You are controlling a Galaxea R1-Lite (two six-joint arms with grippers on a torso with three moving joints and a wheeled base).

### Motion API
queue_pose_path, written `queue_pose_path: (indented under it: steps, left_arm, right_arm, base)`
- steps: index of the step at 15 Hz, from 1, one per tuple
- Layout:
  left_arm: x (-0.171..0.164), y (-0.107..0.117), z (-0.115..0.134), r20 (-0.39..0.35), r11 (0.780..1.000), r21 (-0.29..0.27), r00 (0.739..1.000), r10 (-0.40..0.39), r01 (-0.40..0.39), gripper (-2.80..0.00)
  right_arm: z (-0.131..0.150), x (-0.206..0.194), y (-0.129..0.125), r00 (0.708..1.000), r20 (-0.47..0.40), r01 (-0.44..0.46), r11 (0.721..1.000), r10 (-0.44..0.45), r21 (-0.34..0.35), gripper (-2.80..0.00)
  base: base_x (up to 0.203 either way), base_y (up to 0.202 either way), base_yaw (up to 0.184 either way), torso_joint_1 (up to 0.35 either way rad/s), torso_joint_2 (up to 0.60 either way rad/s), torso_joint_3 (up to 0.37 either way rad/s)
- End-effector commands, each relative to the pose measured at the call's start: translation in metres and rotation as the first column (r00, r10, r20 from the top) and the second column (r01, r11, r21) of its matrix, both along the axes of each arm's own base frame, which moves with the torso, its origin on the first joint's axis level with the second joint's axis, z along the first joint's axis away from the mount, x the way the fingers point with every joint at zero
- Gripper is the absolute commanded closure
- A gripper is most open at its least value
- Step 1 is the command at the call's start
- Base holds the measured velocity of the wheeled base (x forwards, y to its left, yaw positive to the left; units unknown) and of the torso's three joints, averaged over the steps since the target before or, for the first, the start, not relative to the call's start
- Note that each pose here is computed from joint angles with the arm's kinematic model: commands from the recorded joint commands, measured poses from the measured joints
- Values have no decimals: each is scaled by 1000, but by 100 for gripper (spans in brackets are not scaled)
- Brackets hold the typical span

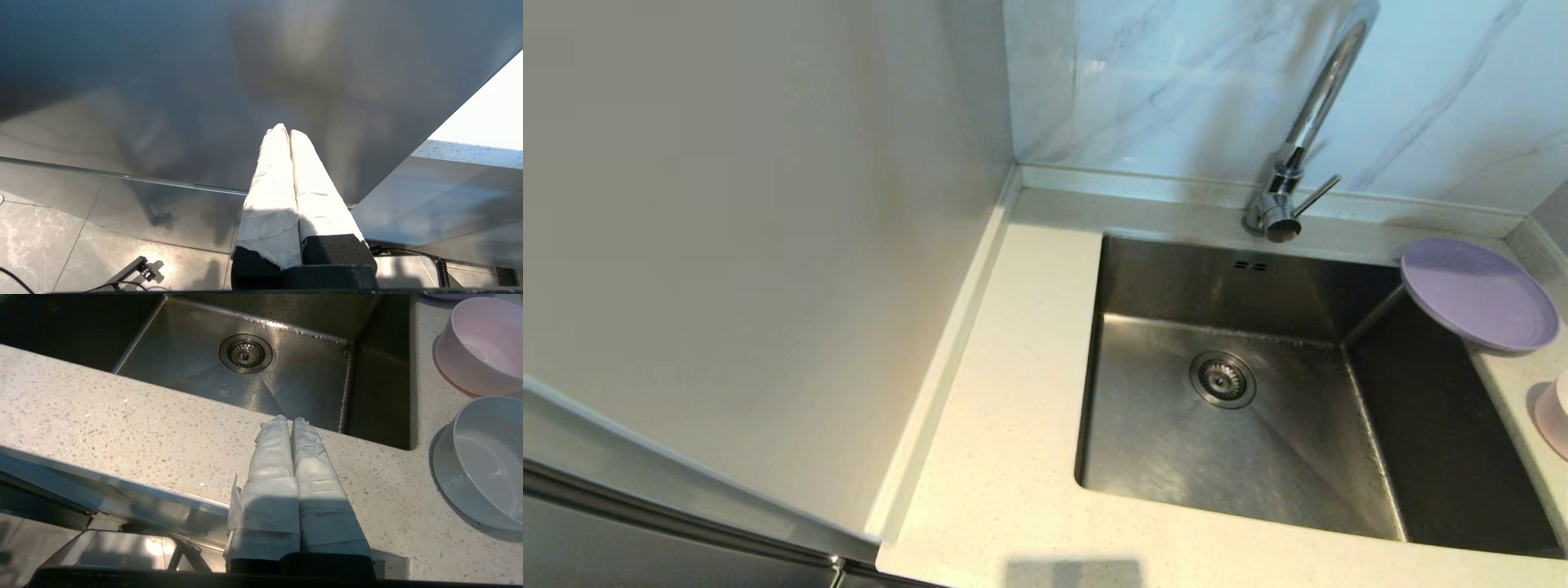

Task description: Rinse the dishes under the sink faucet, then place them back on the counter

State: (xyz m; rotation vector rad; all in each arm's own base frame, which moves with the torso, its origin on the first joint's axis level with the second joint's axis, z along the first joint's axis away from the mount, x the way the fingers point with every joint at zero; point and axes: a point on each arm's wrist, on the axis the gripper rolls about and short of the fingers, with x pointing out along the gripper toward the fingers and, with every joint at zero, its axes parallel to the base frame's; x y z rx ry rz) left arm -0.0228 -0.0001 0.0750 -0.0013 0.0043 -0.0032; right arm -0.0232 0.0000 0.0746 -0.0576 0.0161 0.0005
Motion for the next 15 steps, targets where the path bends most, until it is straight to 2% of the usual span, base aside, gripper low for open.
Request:
queue_pose_path:
  steps: [1,15]
  left_arm:
    - [0,0,0,0,1000,0,1000,0,0,0]
    - [0,0,0,0,1000,0,1000,0,0,0]
  right_arm:
    - [-5,1,0,1000,-25,2,999,-1,33,0]
    - [-4,1,0,1000,-24,2,999,-1,47,0]
  base:
    - [0,0,0,0,0,0]
    - [0,0,0,0,0,0]
